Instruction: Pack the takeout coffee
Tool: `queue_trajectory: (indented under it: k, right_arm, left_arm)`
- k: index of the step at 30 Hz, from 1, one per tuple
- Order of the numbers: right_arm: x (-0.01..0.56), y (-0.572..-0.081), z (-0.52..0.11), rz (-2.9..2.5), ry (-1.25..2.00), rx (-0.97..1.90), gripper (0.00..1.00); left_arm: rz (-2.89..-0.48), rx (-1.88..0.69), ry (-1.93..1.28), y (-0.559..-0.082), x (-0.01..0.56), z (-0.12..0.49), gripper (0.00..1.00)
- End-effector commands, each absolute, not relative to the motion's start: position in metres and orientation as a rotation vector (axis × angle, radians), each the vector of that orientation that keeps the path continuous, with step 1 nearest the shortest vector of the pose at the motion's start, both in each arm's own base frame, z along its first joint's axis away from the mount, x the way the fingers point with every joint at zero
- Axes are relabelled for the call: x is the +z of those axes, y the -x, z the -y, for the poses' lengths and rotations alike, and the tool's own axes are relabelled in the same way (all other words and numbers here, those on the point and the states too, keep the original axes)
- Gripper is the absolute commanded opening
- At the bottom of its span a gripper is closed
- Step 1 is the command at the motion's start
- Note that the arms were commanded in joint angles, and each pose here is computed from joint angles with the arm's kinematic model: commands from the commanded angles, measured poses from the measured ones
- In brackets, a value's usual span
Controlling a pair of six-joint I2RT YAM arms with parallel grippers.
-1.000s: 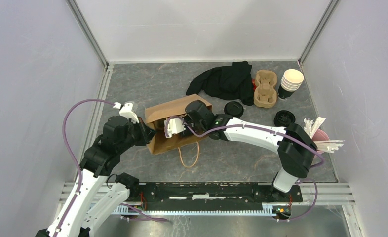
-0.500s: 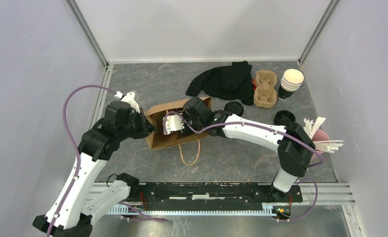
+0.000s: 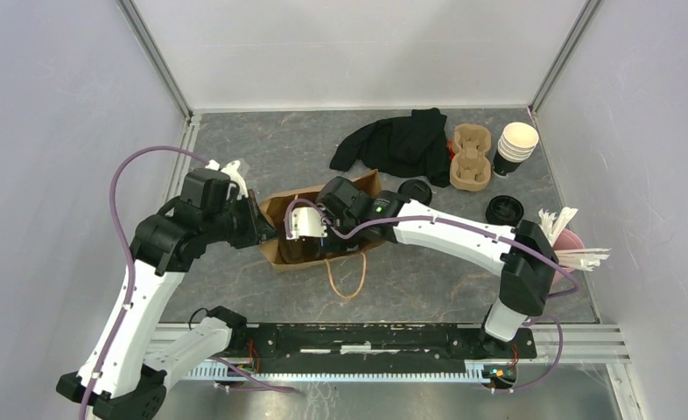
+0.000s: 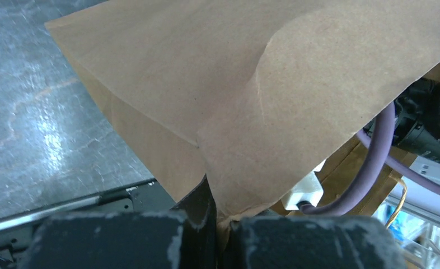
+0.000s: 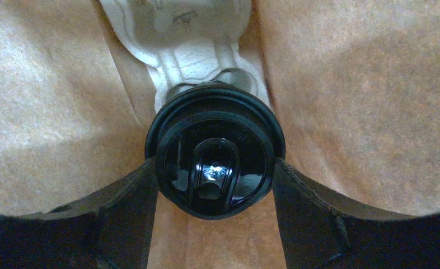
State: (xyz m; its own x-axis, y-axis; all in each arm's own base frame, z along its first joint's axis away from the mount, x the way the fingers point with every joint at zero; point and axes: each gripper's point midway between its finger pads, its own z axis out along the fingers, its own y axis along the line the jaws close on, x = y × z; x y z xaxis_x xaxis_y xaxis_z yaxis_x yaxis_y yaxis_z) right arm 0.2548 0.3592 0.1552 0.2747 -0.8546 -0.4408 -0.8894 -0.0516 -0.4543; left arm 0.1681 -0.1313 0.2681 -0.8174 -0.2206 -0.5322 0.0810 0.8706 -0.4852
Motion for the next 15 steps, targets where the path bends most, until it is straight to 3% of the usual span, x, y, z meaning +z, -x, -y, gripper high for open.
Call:
queue_trajectory:
  k: [1,15]
  right_arm:
    - [0.156,-0.218,-0.340,-1.772,1.889,0.115,0.00]
    - [0.104,-0.195,-0.336,-2.014,1.998,0.114,0.00]
  left_arm:
    - [-2.429,-0.791,0.160,-0.157,0.293,0.141,0.02]
    - [-2.468,-0.512,0.281,-0.181,0.272,0.113,0.04]
